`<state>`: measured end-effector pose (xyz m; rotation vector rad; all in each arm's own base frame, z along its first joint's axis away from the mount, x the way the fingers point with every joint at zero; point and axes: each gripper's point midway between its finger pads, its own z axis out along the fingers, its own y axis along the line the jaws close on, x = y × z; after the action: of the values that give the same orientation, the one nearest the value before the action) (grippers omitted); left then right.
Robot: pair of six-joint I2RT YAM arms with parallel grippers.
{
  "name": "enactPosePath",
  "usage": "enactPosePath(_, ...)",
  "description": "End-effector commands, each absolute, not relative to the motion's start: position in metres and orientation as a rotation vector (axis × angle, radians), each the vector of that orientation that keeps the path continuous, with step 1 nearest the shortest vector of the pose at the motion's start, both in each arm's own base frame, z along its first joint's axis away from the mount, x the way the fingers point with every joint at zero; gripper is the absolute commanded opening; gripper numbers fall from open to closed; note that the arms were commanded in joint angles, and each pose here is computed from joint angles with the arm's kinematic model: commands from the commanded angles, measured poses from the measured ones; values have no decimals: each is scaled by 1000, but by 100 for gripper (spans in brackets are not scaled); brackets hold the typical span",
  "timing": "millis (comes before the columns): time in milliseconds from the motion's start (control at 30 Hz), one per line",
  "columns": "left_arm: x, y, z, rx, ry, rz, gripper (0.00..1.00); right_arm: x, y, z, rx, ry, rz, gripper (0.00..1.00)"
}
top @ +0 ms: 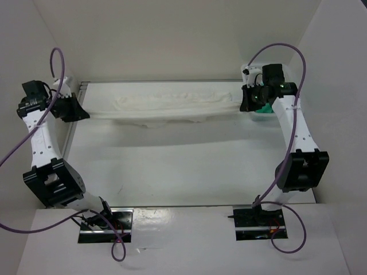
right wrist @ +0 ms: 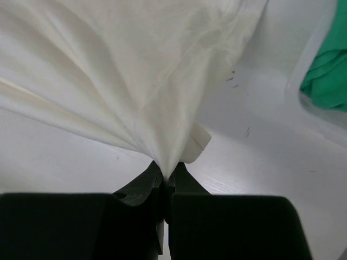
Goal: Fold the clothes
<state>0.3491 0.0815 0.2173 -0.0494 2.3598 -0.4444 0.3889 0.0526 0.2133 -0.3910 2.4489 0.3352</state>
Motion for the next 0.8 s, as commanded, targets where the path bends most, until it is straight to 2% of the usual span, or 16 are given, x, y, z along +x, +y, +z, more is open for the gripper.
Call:
enactPosePath(0,346,82,282,43,2203,-409,0,394,43,252,-389,2346,224,0)
enactPosePath(200,337,78,342,94,2063,-349,0,388,36,306,-357,2199,145,0)
enactPosePath(433,329,74,376,108,1977,-317,0,382,26,350,-320,2066,55,0)
enactPosePath(767,281,51,470,159,1703,-112,0,326,19,464,-265,1724,-53,0)
